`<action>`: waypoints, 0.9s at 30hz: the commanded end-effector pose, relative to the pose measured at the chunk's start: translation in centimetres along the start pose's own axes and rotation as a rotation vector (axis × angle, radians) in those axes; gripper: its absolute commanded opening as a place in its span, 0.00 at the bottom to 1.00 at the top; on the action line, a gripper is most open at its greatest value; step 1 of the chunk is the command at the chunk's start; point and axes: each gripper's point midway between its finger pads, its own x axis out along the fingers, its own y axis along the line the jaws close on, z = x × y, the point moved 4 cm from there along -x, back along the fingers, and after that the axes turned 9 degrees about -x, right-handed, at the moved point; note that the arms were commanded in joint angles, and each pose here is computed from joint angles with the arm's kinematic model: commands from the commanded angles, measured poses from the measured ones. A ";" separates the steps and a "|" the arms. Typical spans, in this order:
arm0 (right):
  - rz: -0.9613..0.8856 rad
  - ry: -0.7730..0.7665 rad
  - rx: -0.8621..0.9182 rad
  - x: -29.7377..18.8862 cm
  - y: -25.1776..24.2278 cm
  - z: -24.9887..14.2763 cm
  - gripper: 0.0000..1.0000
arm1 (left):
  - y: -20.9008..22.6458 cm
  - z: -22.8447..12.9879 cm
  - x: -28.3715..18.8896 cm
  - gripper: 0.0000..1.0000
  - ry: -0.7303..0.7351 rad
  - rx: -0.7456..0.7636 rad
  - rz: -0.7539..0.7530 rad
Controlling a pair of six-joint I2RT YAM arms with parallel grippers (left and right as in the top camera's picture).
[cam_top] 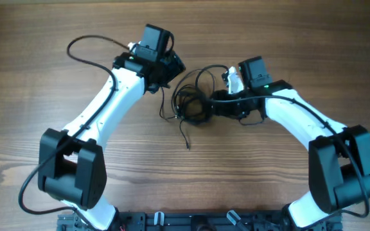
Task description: Untangle cables
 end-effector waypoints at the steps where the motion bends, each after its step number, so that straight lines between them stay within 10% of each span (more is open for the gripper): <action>1: -0.209 -0.051 0.175 -0.2 -1.5 -0.3 0.40 | -0.6 -2.9 2.7 0.76 0.262 0.449 -0.169; 6: -0.297 -0.050 0.281 -1.8 -4.8 -0.5 0.22 | 0.9 -5.2 6.7 0.73 0.370 0.673 -0.177; 14: -0.160 -0.026 0.292 -3.5 -6.2 -0.4 0.31 | 2.0 -8.3 9.5 0.65 0.332 0.930 0.008; 16: -0.158 -0.026 0.263 -3.5 -6.1 -0.3 0.31 | 2.6 -7.9 10.4 0.24 0.272 0.873 0.100; 18: -0.112 -0.023 0.176 -3.4 -5.5 -0.1 0.31 | 2.7 -7.3 10.5 0.04 0.251 0.797 0.119; 22: 0.048 -0.056 0.044 -3.1 -2.9 1.0 0.38 | 2.9 -5.6 9.4 0.04 0.271 0.436 0.089; 27: -0.087 -0.115 -0.077 -1.0 -1.0 2.0 0.41 | 1.6 -7.5 8.4 0.04 0.453 0.463 -0.096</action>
